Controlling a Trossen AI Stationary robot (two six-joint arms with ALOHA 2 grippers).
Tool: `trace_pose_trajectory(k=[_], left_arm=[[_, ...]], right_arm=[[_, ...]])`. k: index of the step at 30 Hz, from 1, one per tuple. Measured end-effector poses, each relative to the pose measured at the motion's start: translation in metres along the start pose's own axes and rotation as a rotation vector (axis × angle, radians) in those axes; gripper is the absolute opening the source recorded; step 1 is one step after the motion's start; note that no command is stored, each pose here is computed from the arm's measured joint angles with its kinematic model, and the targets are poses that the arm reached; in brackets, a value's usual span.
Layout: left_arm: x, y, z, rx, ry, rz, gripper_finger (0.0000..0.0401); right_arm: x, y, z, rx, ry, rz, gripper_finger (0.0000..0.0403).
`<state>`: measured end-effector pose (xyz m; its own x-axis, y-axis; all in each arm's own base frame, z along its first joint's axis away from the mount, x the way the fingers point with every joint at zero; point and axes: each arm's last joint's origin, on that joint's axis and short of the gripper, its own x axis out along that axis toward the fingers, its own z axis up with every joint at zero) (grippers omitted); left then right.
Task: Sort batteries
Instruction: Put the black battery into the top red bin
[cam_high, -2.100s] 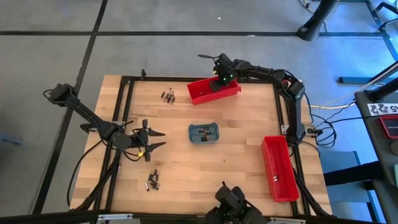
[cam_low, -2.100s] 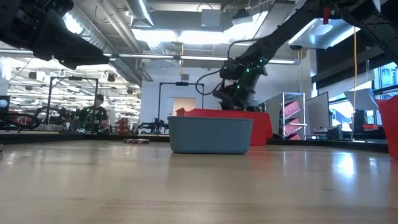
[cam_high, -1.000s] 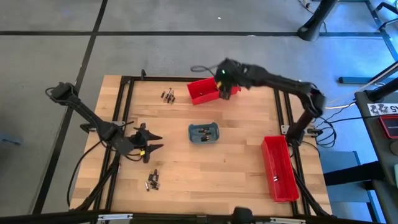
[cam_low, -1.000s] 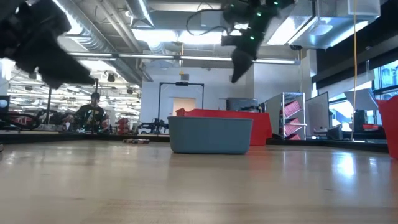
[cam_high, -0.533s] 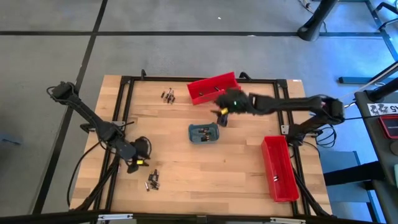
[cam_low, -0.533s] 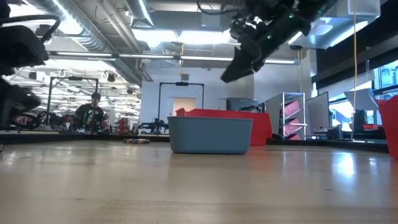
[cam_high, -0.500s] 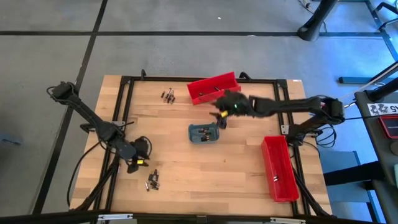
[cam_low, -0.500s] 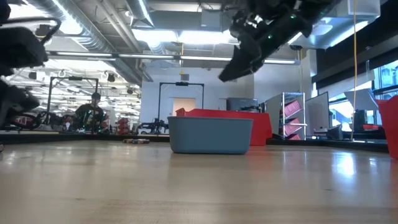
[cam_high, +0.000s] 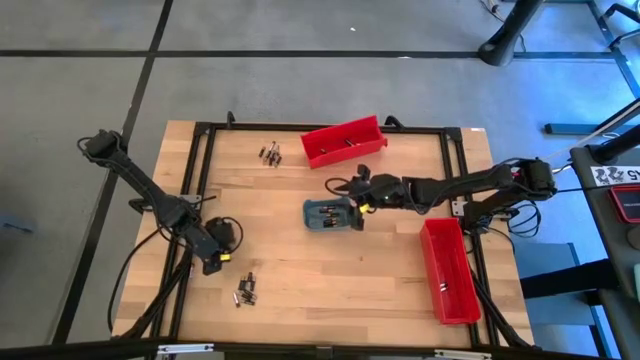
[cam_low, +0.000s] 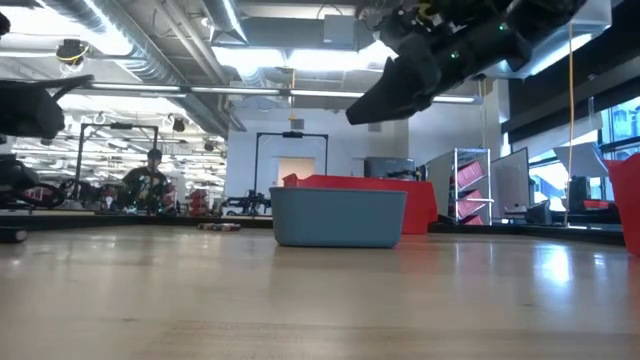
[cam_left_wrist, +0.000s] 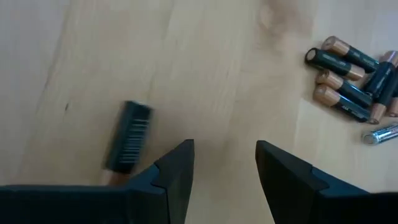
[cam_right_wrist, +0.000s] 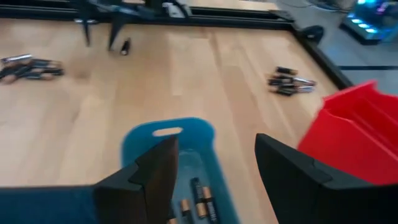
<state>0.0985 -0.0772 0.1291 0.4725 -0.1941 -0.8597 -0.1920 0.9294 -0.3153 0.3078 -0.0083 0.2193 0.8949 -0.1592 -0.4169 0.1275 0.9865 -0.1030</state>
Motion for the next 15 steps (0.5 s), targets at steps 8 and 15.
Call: trace_pose_trajectory(k=[8,15], left_arm=[[-0.013,-0.003,0.017,0.108,-0.227,0.204,0.0164],[-0.017,0.026,0.02,-0.023,-0.258,0.512,0.0164]], right_arm=[[0.001,-0.008,0.0,0.006,0.004,-0.062,0.0215],[0.001,-0.013,-0.001,0.013,0.006,-0.054,0.0215]])
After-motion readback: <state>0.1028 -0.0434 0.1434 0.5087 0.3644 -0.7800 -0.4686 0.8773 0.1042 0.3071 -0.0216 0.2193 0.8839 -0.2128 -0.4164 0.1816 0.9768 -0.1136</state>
